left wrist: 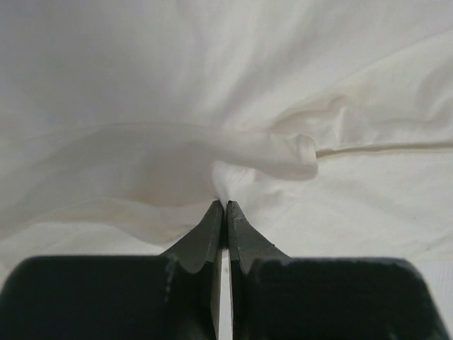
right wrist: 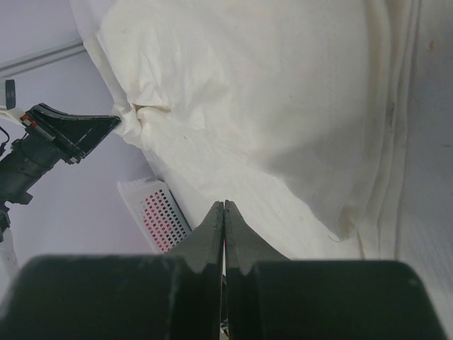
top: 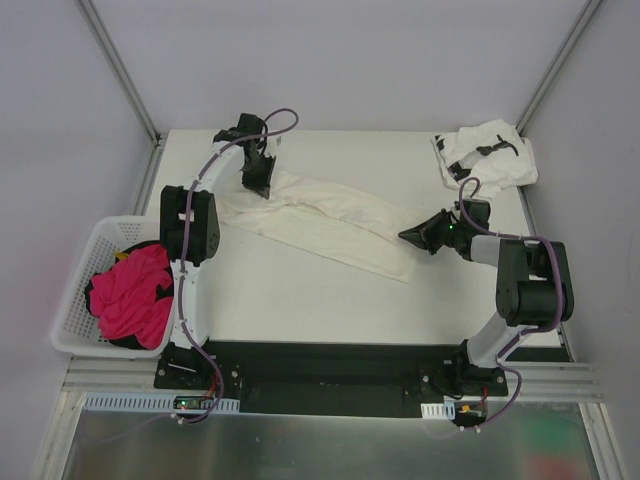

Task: Fold and stack the t-shirts
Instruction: Fold the other side of the tshirt into a rectangle

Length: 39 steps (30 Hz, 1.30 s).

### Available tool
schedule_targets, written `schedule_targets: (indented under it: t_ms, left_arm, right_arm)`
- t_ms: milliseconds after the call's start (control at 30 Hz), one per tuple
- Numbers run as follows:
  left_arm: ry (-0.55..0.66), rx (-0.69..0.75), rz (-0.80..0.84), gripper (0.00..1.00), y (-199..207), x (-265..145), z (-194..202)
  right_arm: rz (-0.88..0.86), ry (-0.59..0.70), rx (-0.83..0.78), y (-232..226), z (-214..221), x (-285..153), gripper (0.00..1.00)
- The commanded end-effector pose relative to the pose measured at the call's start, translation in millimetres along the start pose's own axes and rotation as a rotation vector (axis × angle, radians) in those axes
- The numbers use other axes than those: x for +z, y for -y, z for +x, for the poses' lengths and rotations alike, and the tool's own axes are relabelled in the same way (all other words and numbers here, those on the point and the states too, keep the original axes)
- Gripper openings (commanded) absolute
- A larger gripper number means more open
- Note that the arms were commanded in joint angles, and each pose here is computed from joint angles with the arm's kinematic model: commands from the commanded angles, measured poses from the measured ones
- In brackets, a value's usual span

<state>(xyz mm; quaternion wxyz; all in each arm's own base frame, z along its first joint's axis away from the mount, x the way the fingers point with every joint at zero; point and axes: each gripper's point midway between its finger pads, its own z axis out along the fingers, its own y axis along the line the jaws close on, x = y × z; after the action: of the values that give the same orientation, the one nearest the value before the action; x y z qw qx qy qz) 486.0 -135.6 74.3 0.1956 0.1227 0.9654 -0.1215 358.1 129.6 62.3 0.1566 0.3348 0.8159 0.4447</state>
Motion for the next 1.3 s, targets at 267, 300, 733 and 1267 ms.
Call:
schedule_targets:
  t_ms: [267, 300, 733, 1267]
  left_arm:
    - [-0.086, -0.019, 0.02, 0.0, 26.5, -15.3, 43.6]
    - [-0.083, -0.013, 0.018, 0.0, 26.9, -17.0, 43.9]
    - [-0.138, -0.009, 0.013, 0.0, 36.2, -19.8, 71.7]
    - [-0.221, 0.023, -0.047, 0.36, 37.4, -10.2, 105.7]
  right_arm:
    - [-0.051, -0.006, -0.028, -14.0, 1.5, -2.8, 0.01]
    - [-0.053, -0.005, -0.03, -15.0, 1.2, -3.0, 0.01]
    - [-0.051, -0.006, -0.026, -14.5, 1.0, -1.0, 0.01]
    - [-0.064, -0.002, -0.04, -19.3, 4.1, -6.1, 0.01]
